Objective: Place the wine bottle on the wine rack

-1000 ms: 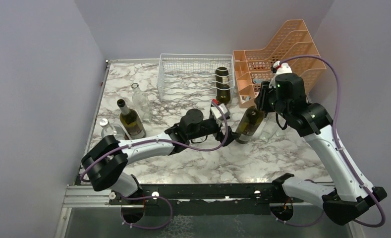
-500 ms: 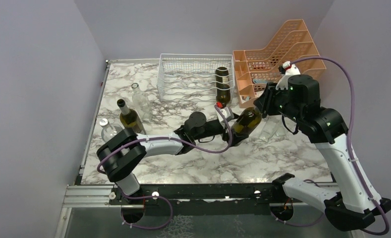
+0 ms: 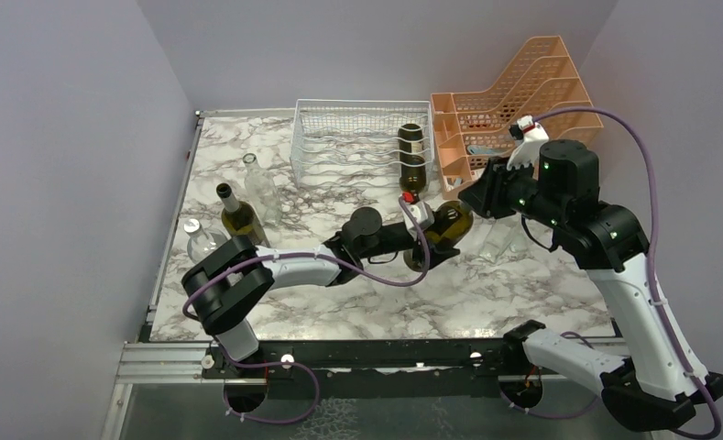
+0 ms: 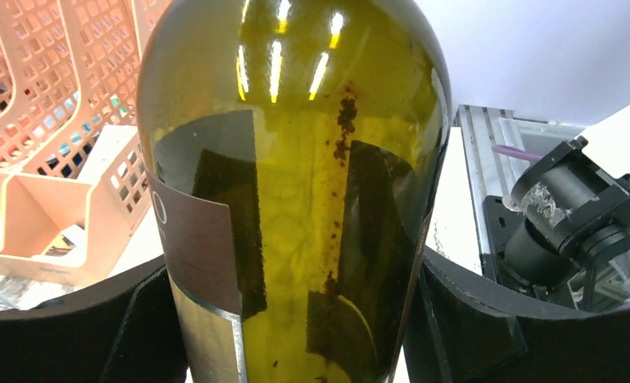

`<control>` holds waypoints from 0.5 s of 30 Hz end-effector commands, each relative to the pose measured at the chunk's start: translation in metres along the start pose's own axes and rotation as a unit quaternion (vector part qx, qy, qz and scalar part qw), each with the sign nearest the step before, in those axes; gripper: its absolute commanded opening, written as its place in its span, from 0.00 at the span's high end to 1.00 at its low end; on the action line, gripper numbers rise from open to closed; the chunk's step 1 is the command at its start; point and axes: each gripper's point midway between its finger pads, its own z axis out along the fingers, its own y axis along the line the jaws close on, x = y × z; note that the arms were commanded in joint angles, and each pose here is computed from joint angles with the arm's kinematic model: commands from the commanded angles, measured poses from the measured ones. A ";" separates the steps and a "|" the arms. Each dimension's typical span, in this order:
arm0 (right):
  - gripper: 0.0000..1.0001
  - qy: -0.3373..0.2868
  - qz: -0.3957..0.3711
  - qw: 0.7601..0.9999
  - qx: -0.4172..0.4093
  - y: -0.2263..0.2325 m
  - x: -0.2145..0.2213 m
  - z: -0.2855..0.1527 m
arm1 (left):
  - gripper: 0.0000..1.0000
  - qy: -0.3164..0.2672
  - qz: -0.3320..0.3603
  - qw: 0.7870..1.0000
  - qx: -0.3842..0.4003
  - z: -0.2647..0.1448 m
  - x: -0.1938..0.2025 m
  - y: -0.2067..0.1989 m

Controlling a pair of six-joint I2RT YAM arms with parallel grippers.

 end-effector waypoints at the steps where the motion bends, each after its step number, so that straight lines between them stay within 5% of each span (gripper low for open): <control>1: 0.66 -0.026 -0.002 0.998 -0.060 0.023 -0.011 -0.017 | 1.00 -0.073 0.099 0.992 0.014 -0.010 -0.056 -0.009; 5: 0.36 -0.008 -0.009 0.997 -0.073 0.027 -0.001 -0.021 | 1.00 -0.080 0.181 0.980 0.015 -0.019 -0.067 -0.010; 10: 0.30 -0.001 0.000 0.997 -0.078 0.030 -0.002 -0.023 | 1.00 -0.057 0.330 0.942 0.024 -0.023 -0.078 -0.005; 15: 0.28 0.000 -0.009 0.995 -0.097 0.037 -0.004 -0.025 | 1.00 -0.037 0.478 0.876 -0.045 -0.014 -0.114 0.038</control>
